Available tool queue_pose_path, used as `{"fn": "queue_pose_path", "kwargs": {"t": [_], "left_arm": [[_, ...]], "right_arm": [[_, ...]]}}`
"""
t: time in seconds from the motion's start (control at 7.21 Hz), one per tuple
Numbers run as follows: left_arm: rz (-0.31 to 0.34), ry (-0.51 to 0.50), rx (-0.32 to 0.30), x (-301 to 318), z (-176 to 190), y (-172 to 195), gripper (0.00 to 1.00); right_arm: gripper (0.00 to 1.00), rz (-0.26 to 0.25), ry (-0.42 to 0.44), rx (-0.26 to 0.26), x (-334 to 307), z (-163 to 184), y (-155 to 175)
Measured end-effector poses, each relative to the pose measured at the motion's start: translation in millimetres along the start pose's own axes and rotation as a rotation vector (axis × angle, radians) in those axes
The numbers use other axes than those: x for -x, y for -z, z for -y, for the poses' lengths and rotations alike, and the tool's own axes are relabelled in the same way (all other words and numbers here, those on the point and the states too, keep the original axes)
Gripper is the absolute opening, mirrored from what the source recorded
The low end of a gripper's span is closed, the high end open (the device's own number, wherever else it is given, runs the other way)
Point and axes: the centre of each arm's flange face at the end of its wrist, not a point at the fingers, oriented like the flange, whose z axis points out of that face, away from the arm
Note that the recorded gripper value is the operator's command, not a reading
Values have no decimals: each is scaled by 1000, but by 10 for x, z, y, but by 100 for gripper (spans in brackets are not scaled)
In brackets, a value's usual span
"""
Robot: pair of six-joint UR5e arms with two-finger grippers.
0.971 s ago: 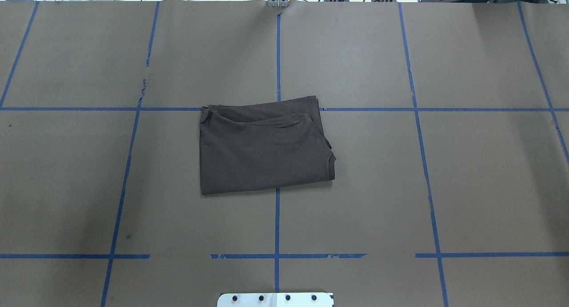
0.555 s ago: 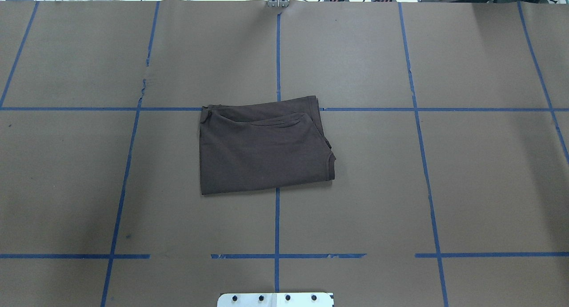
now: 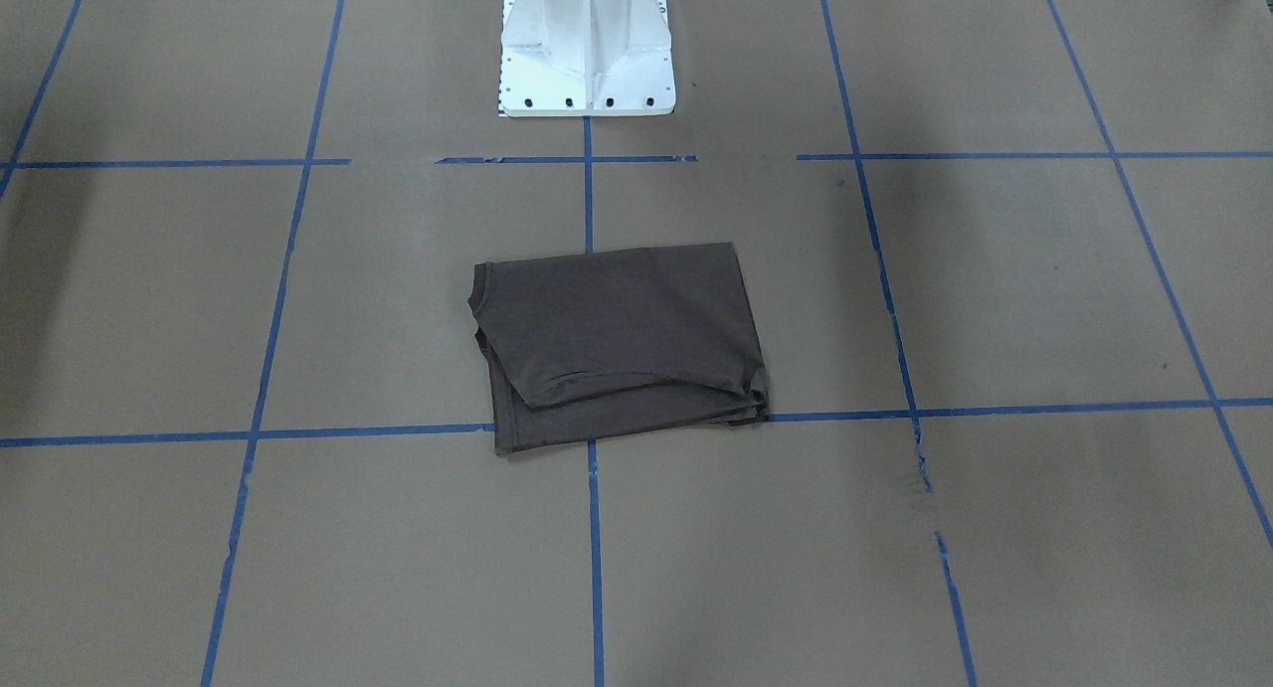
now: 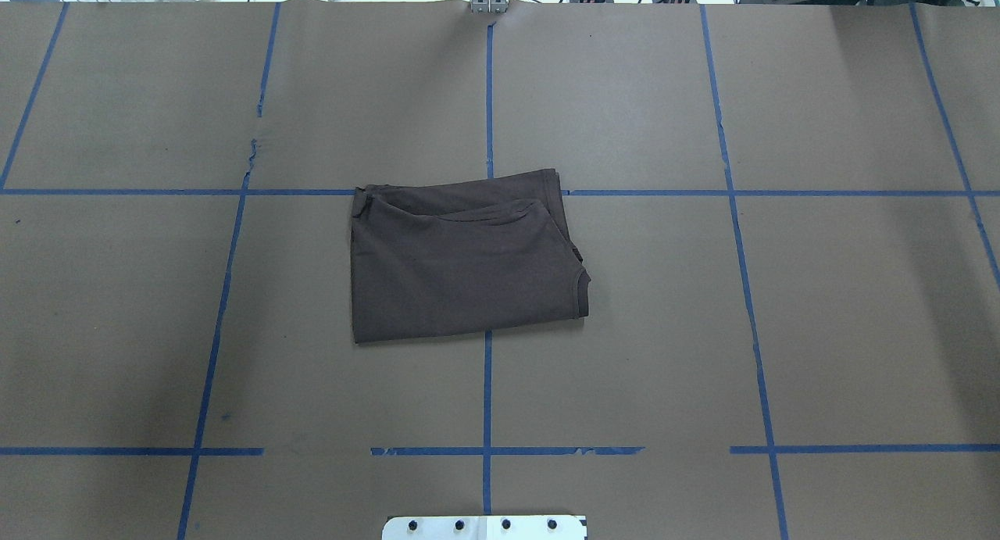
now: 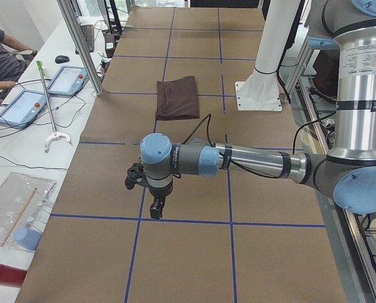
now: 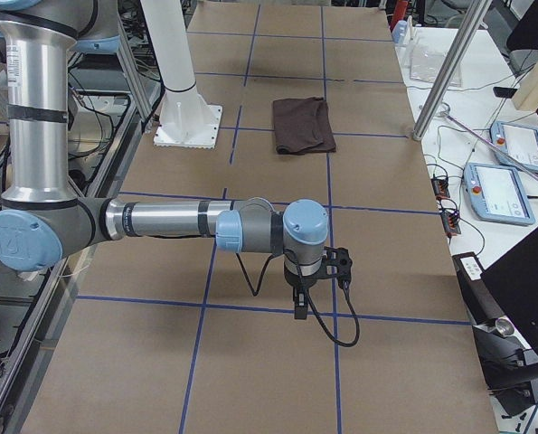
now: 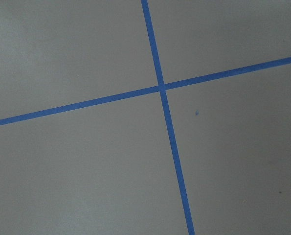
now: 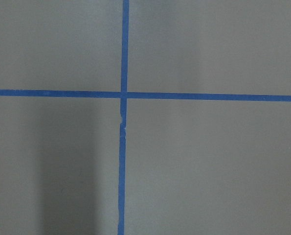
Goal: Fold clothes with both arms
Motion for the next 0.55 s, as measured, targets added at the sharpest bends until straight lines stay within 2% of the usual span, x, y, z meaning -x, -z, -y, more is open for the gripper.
{"fn": "queue_pose_path", "kwargs": {"t": [0.55], "left_arm": [[0,111,-3,-10,11,4,100]], "right_arm": [[100,19,-8,7,6,-3,-26]]}}
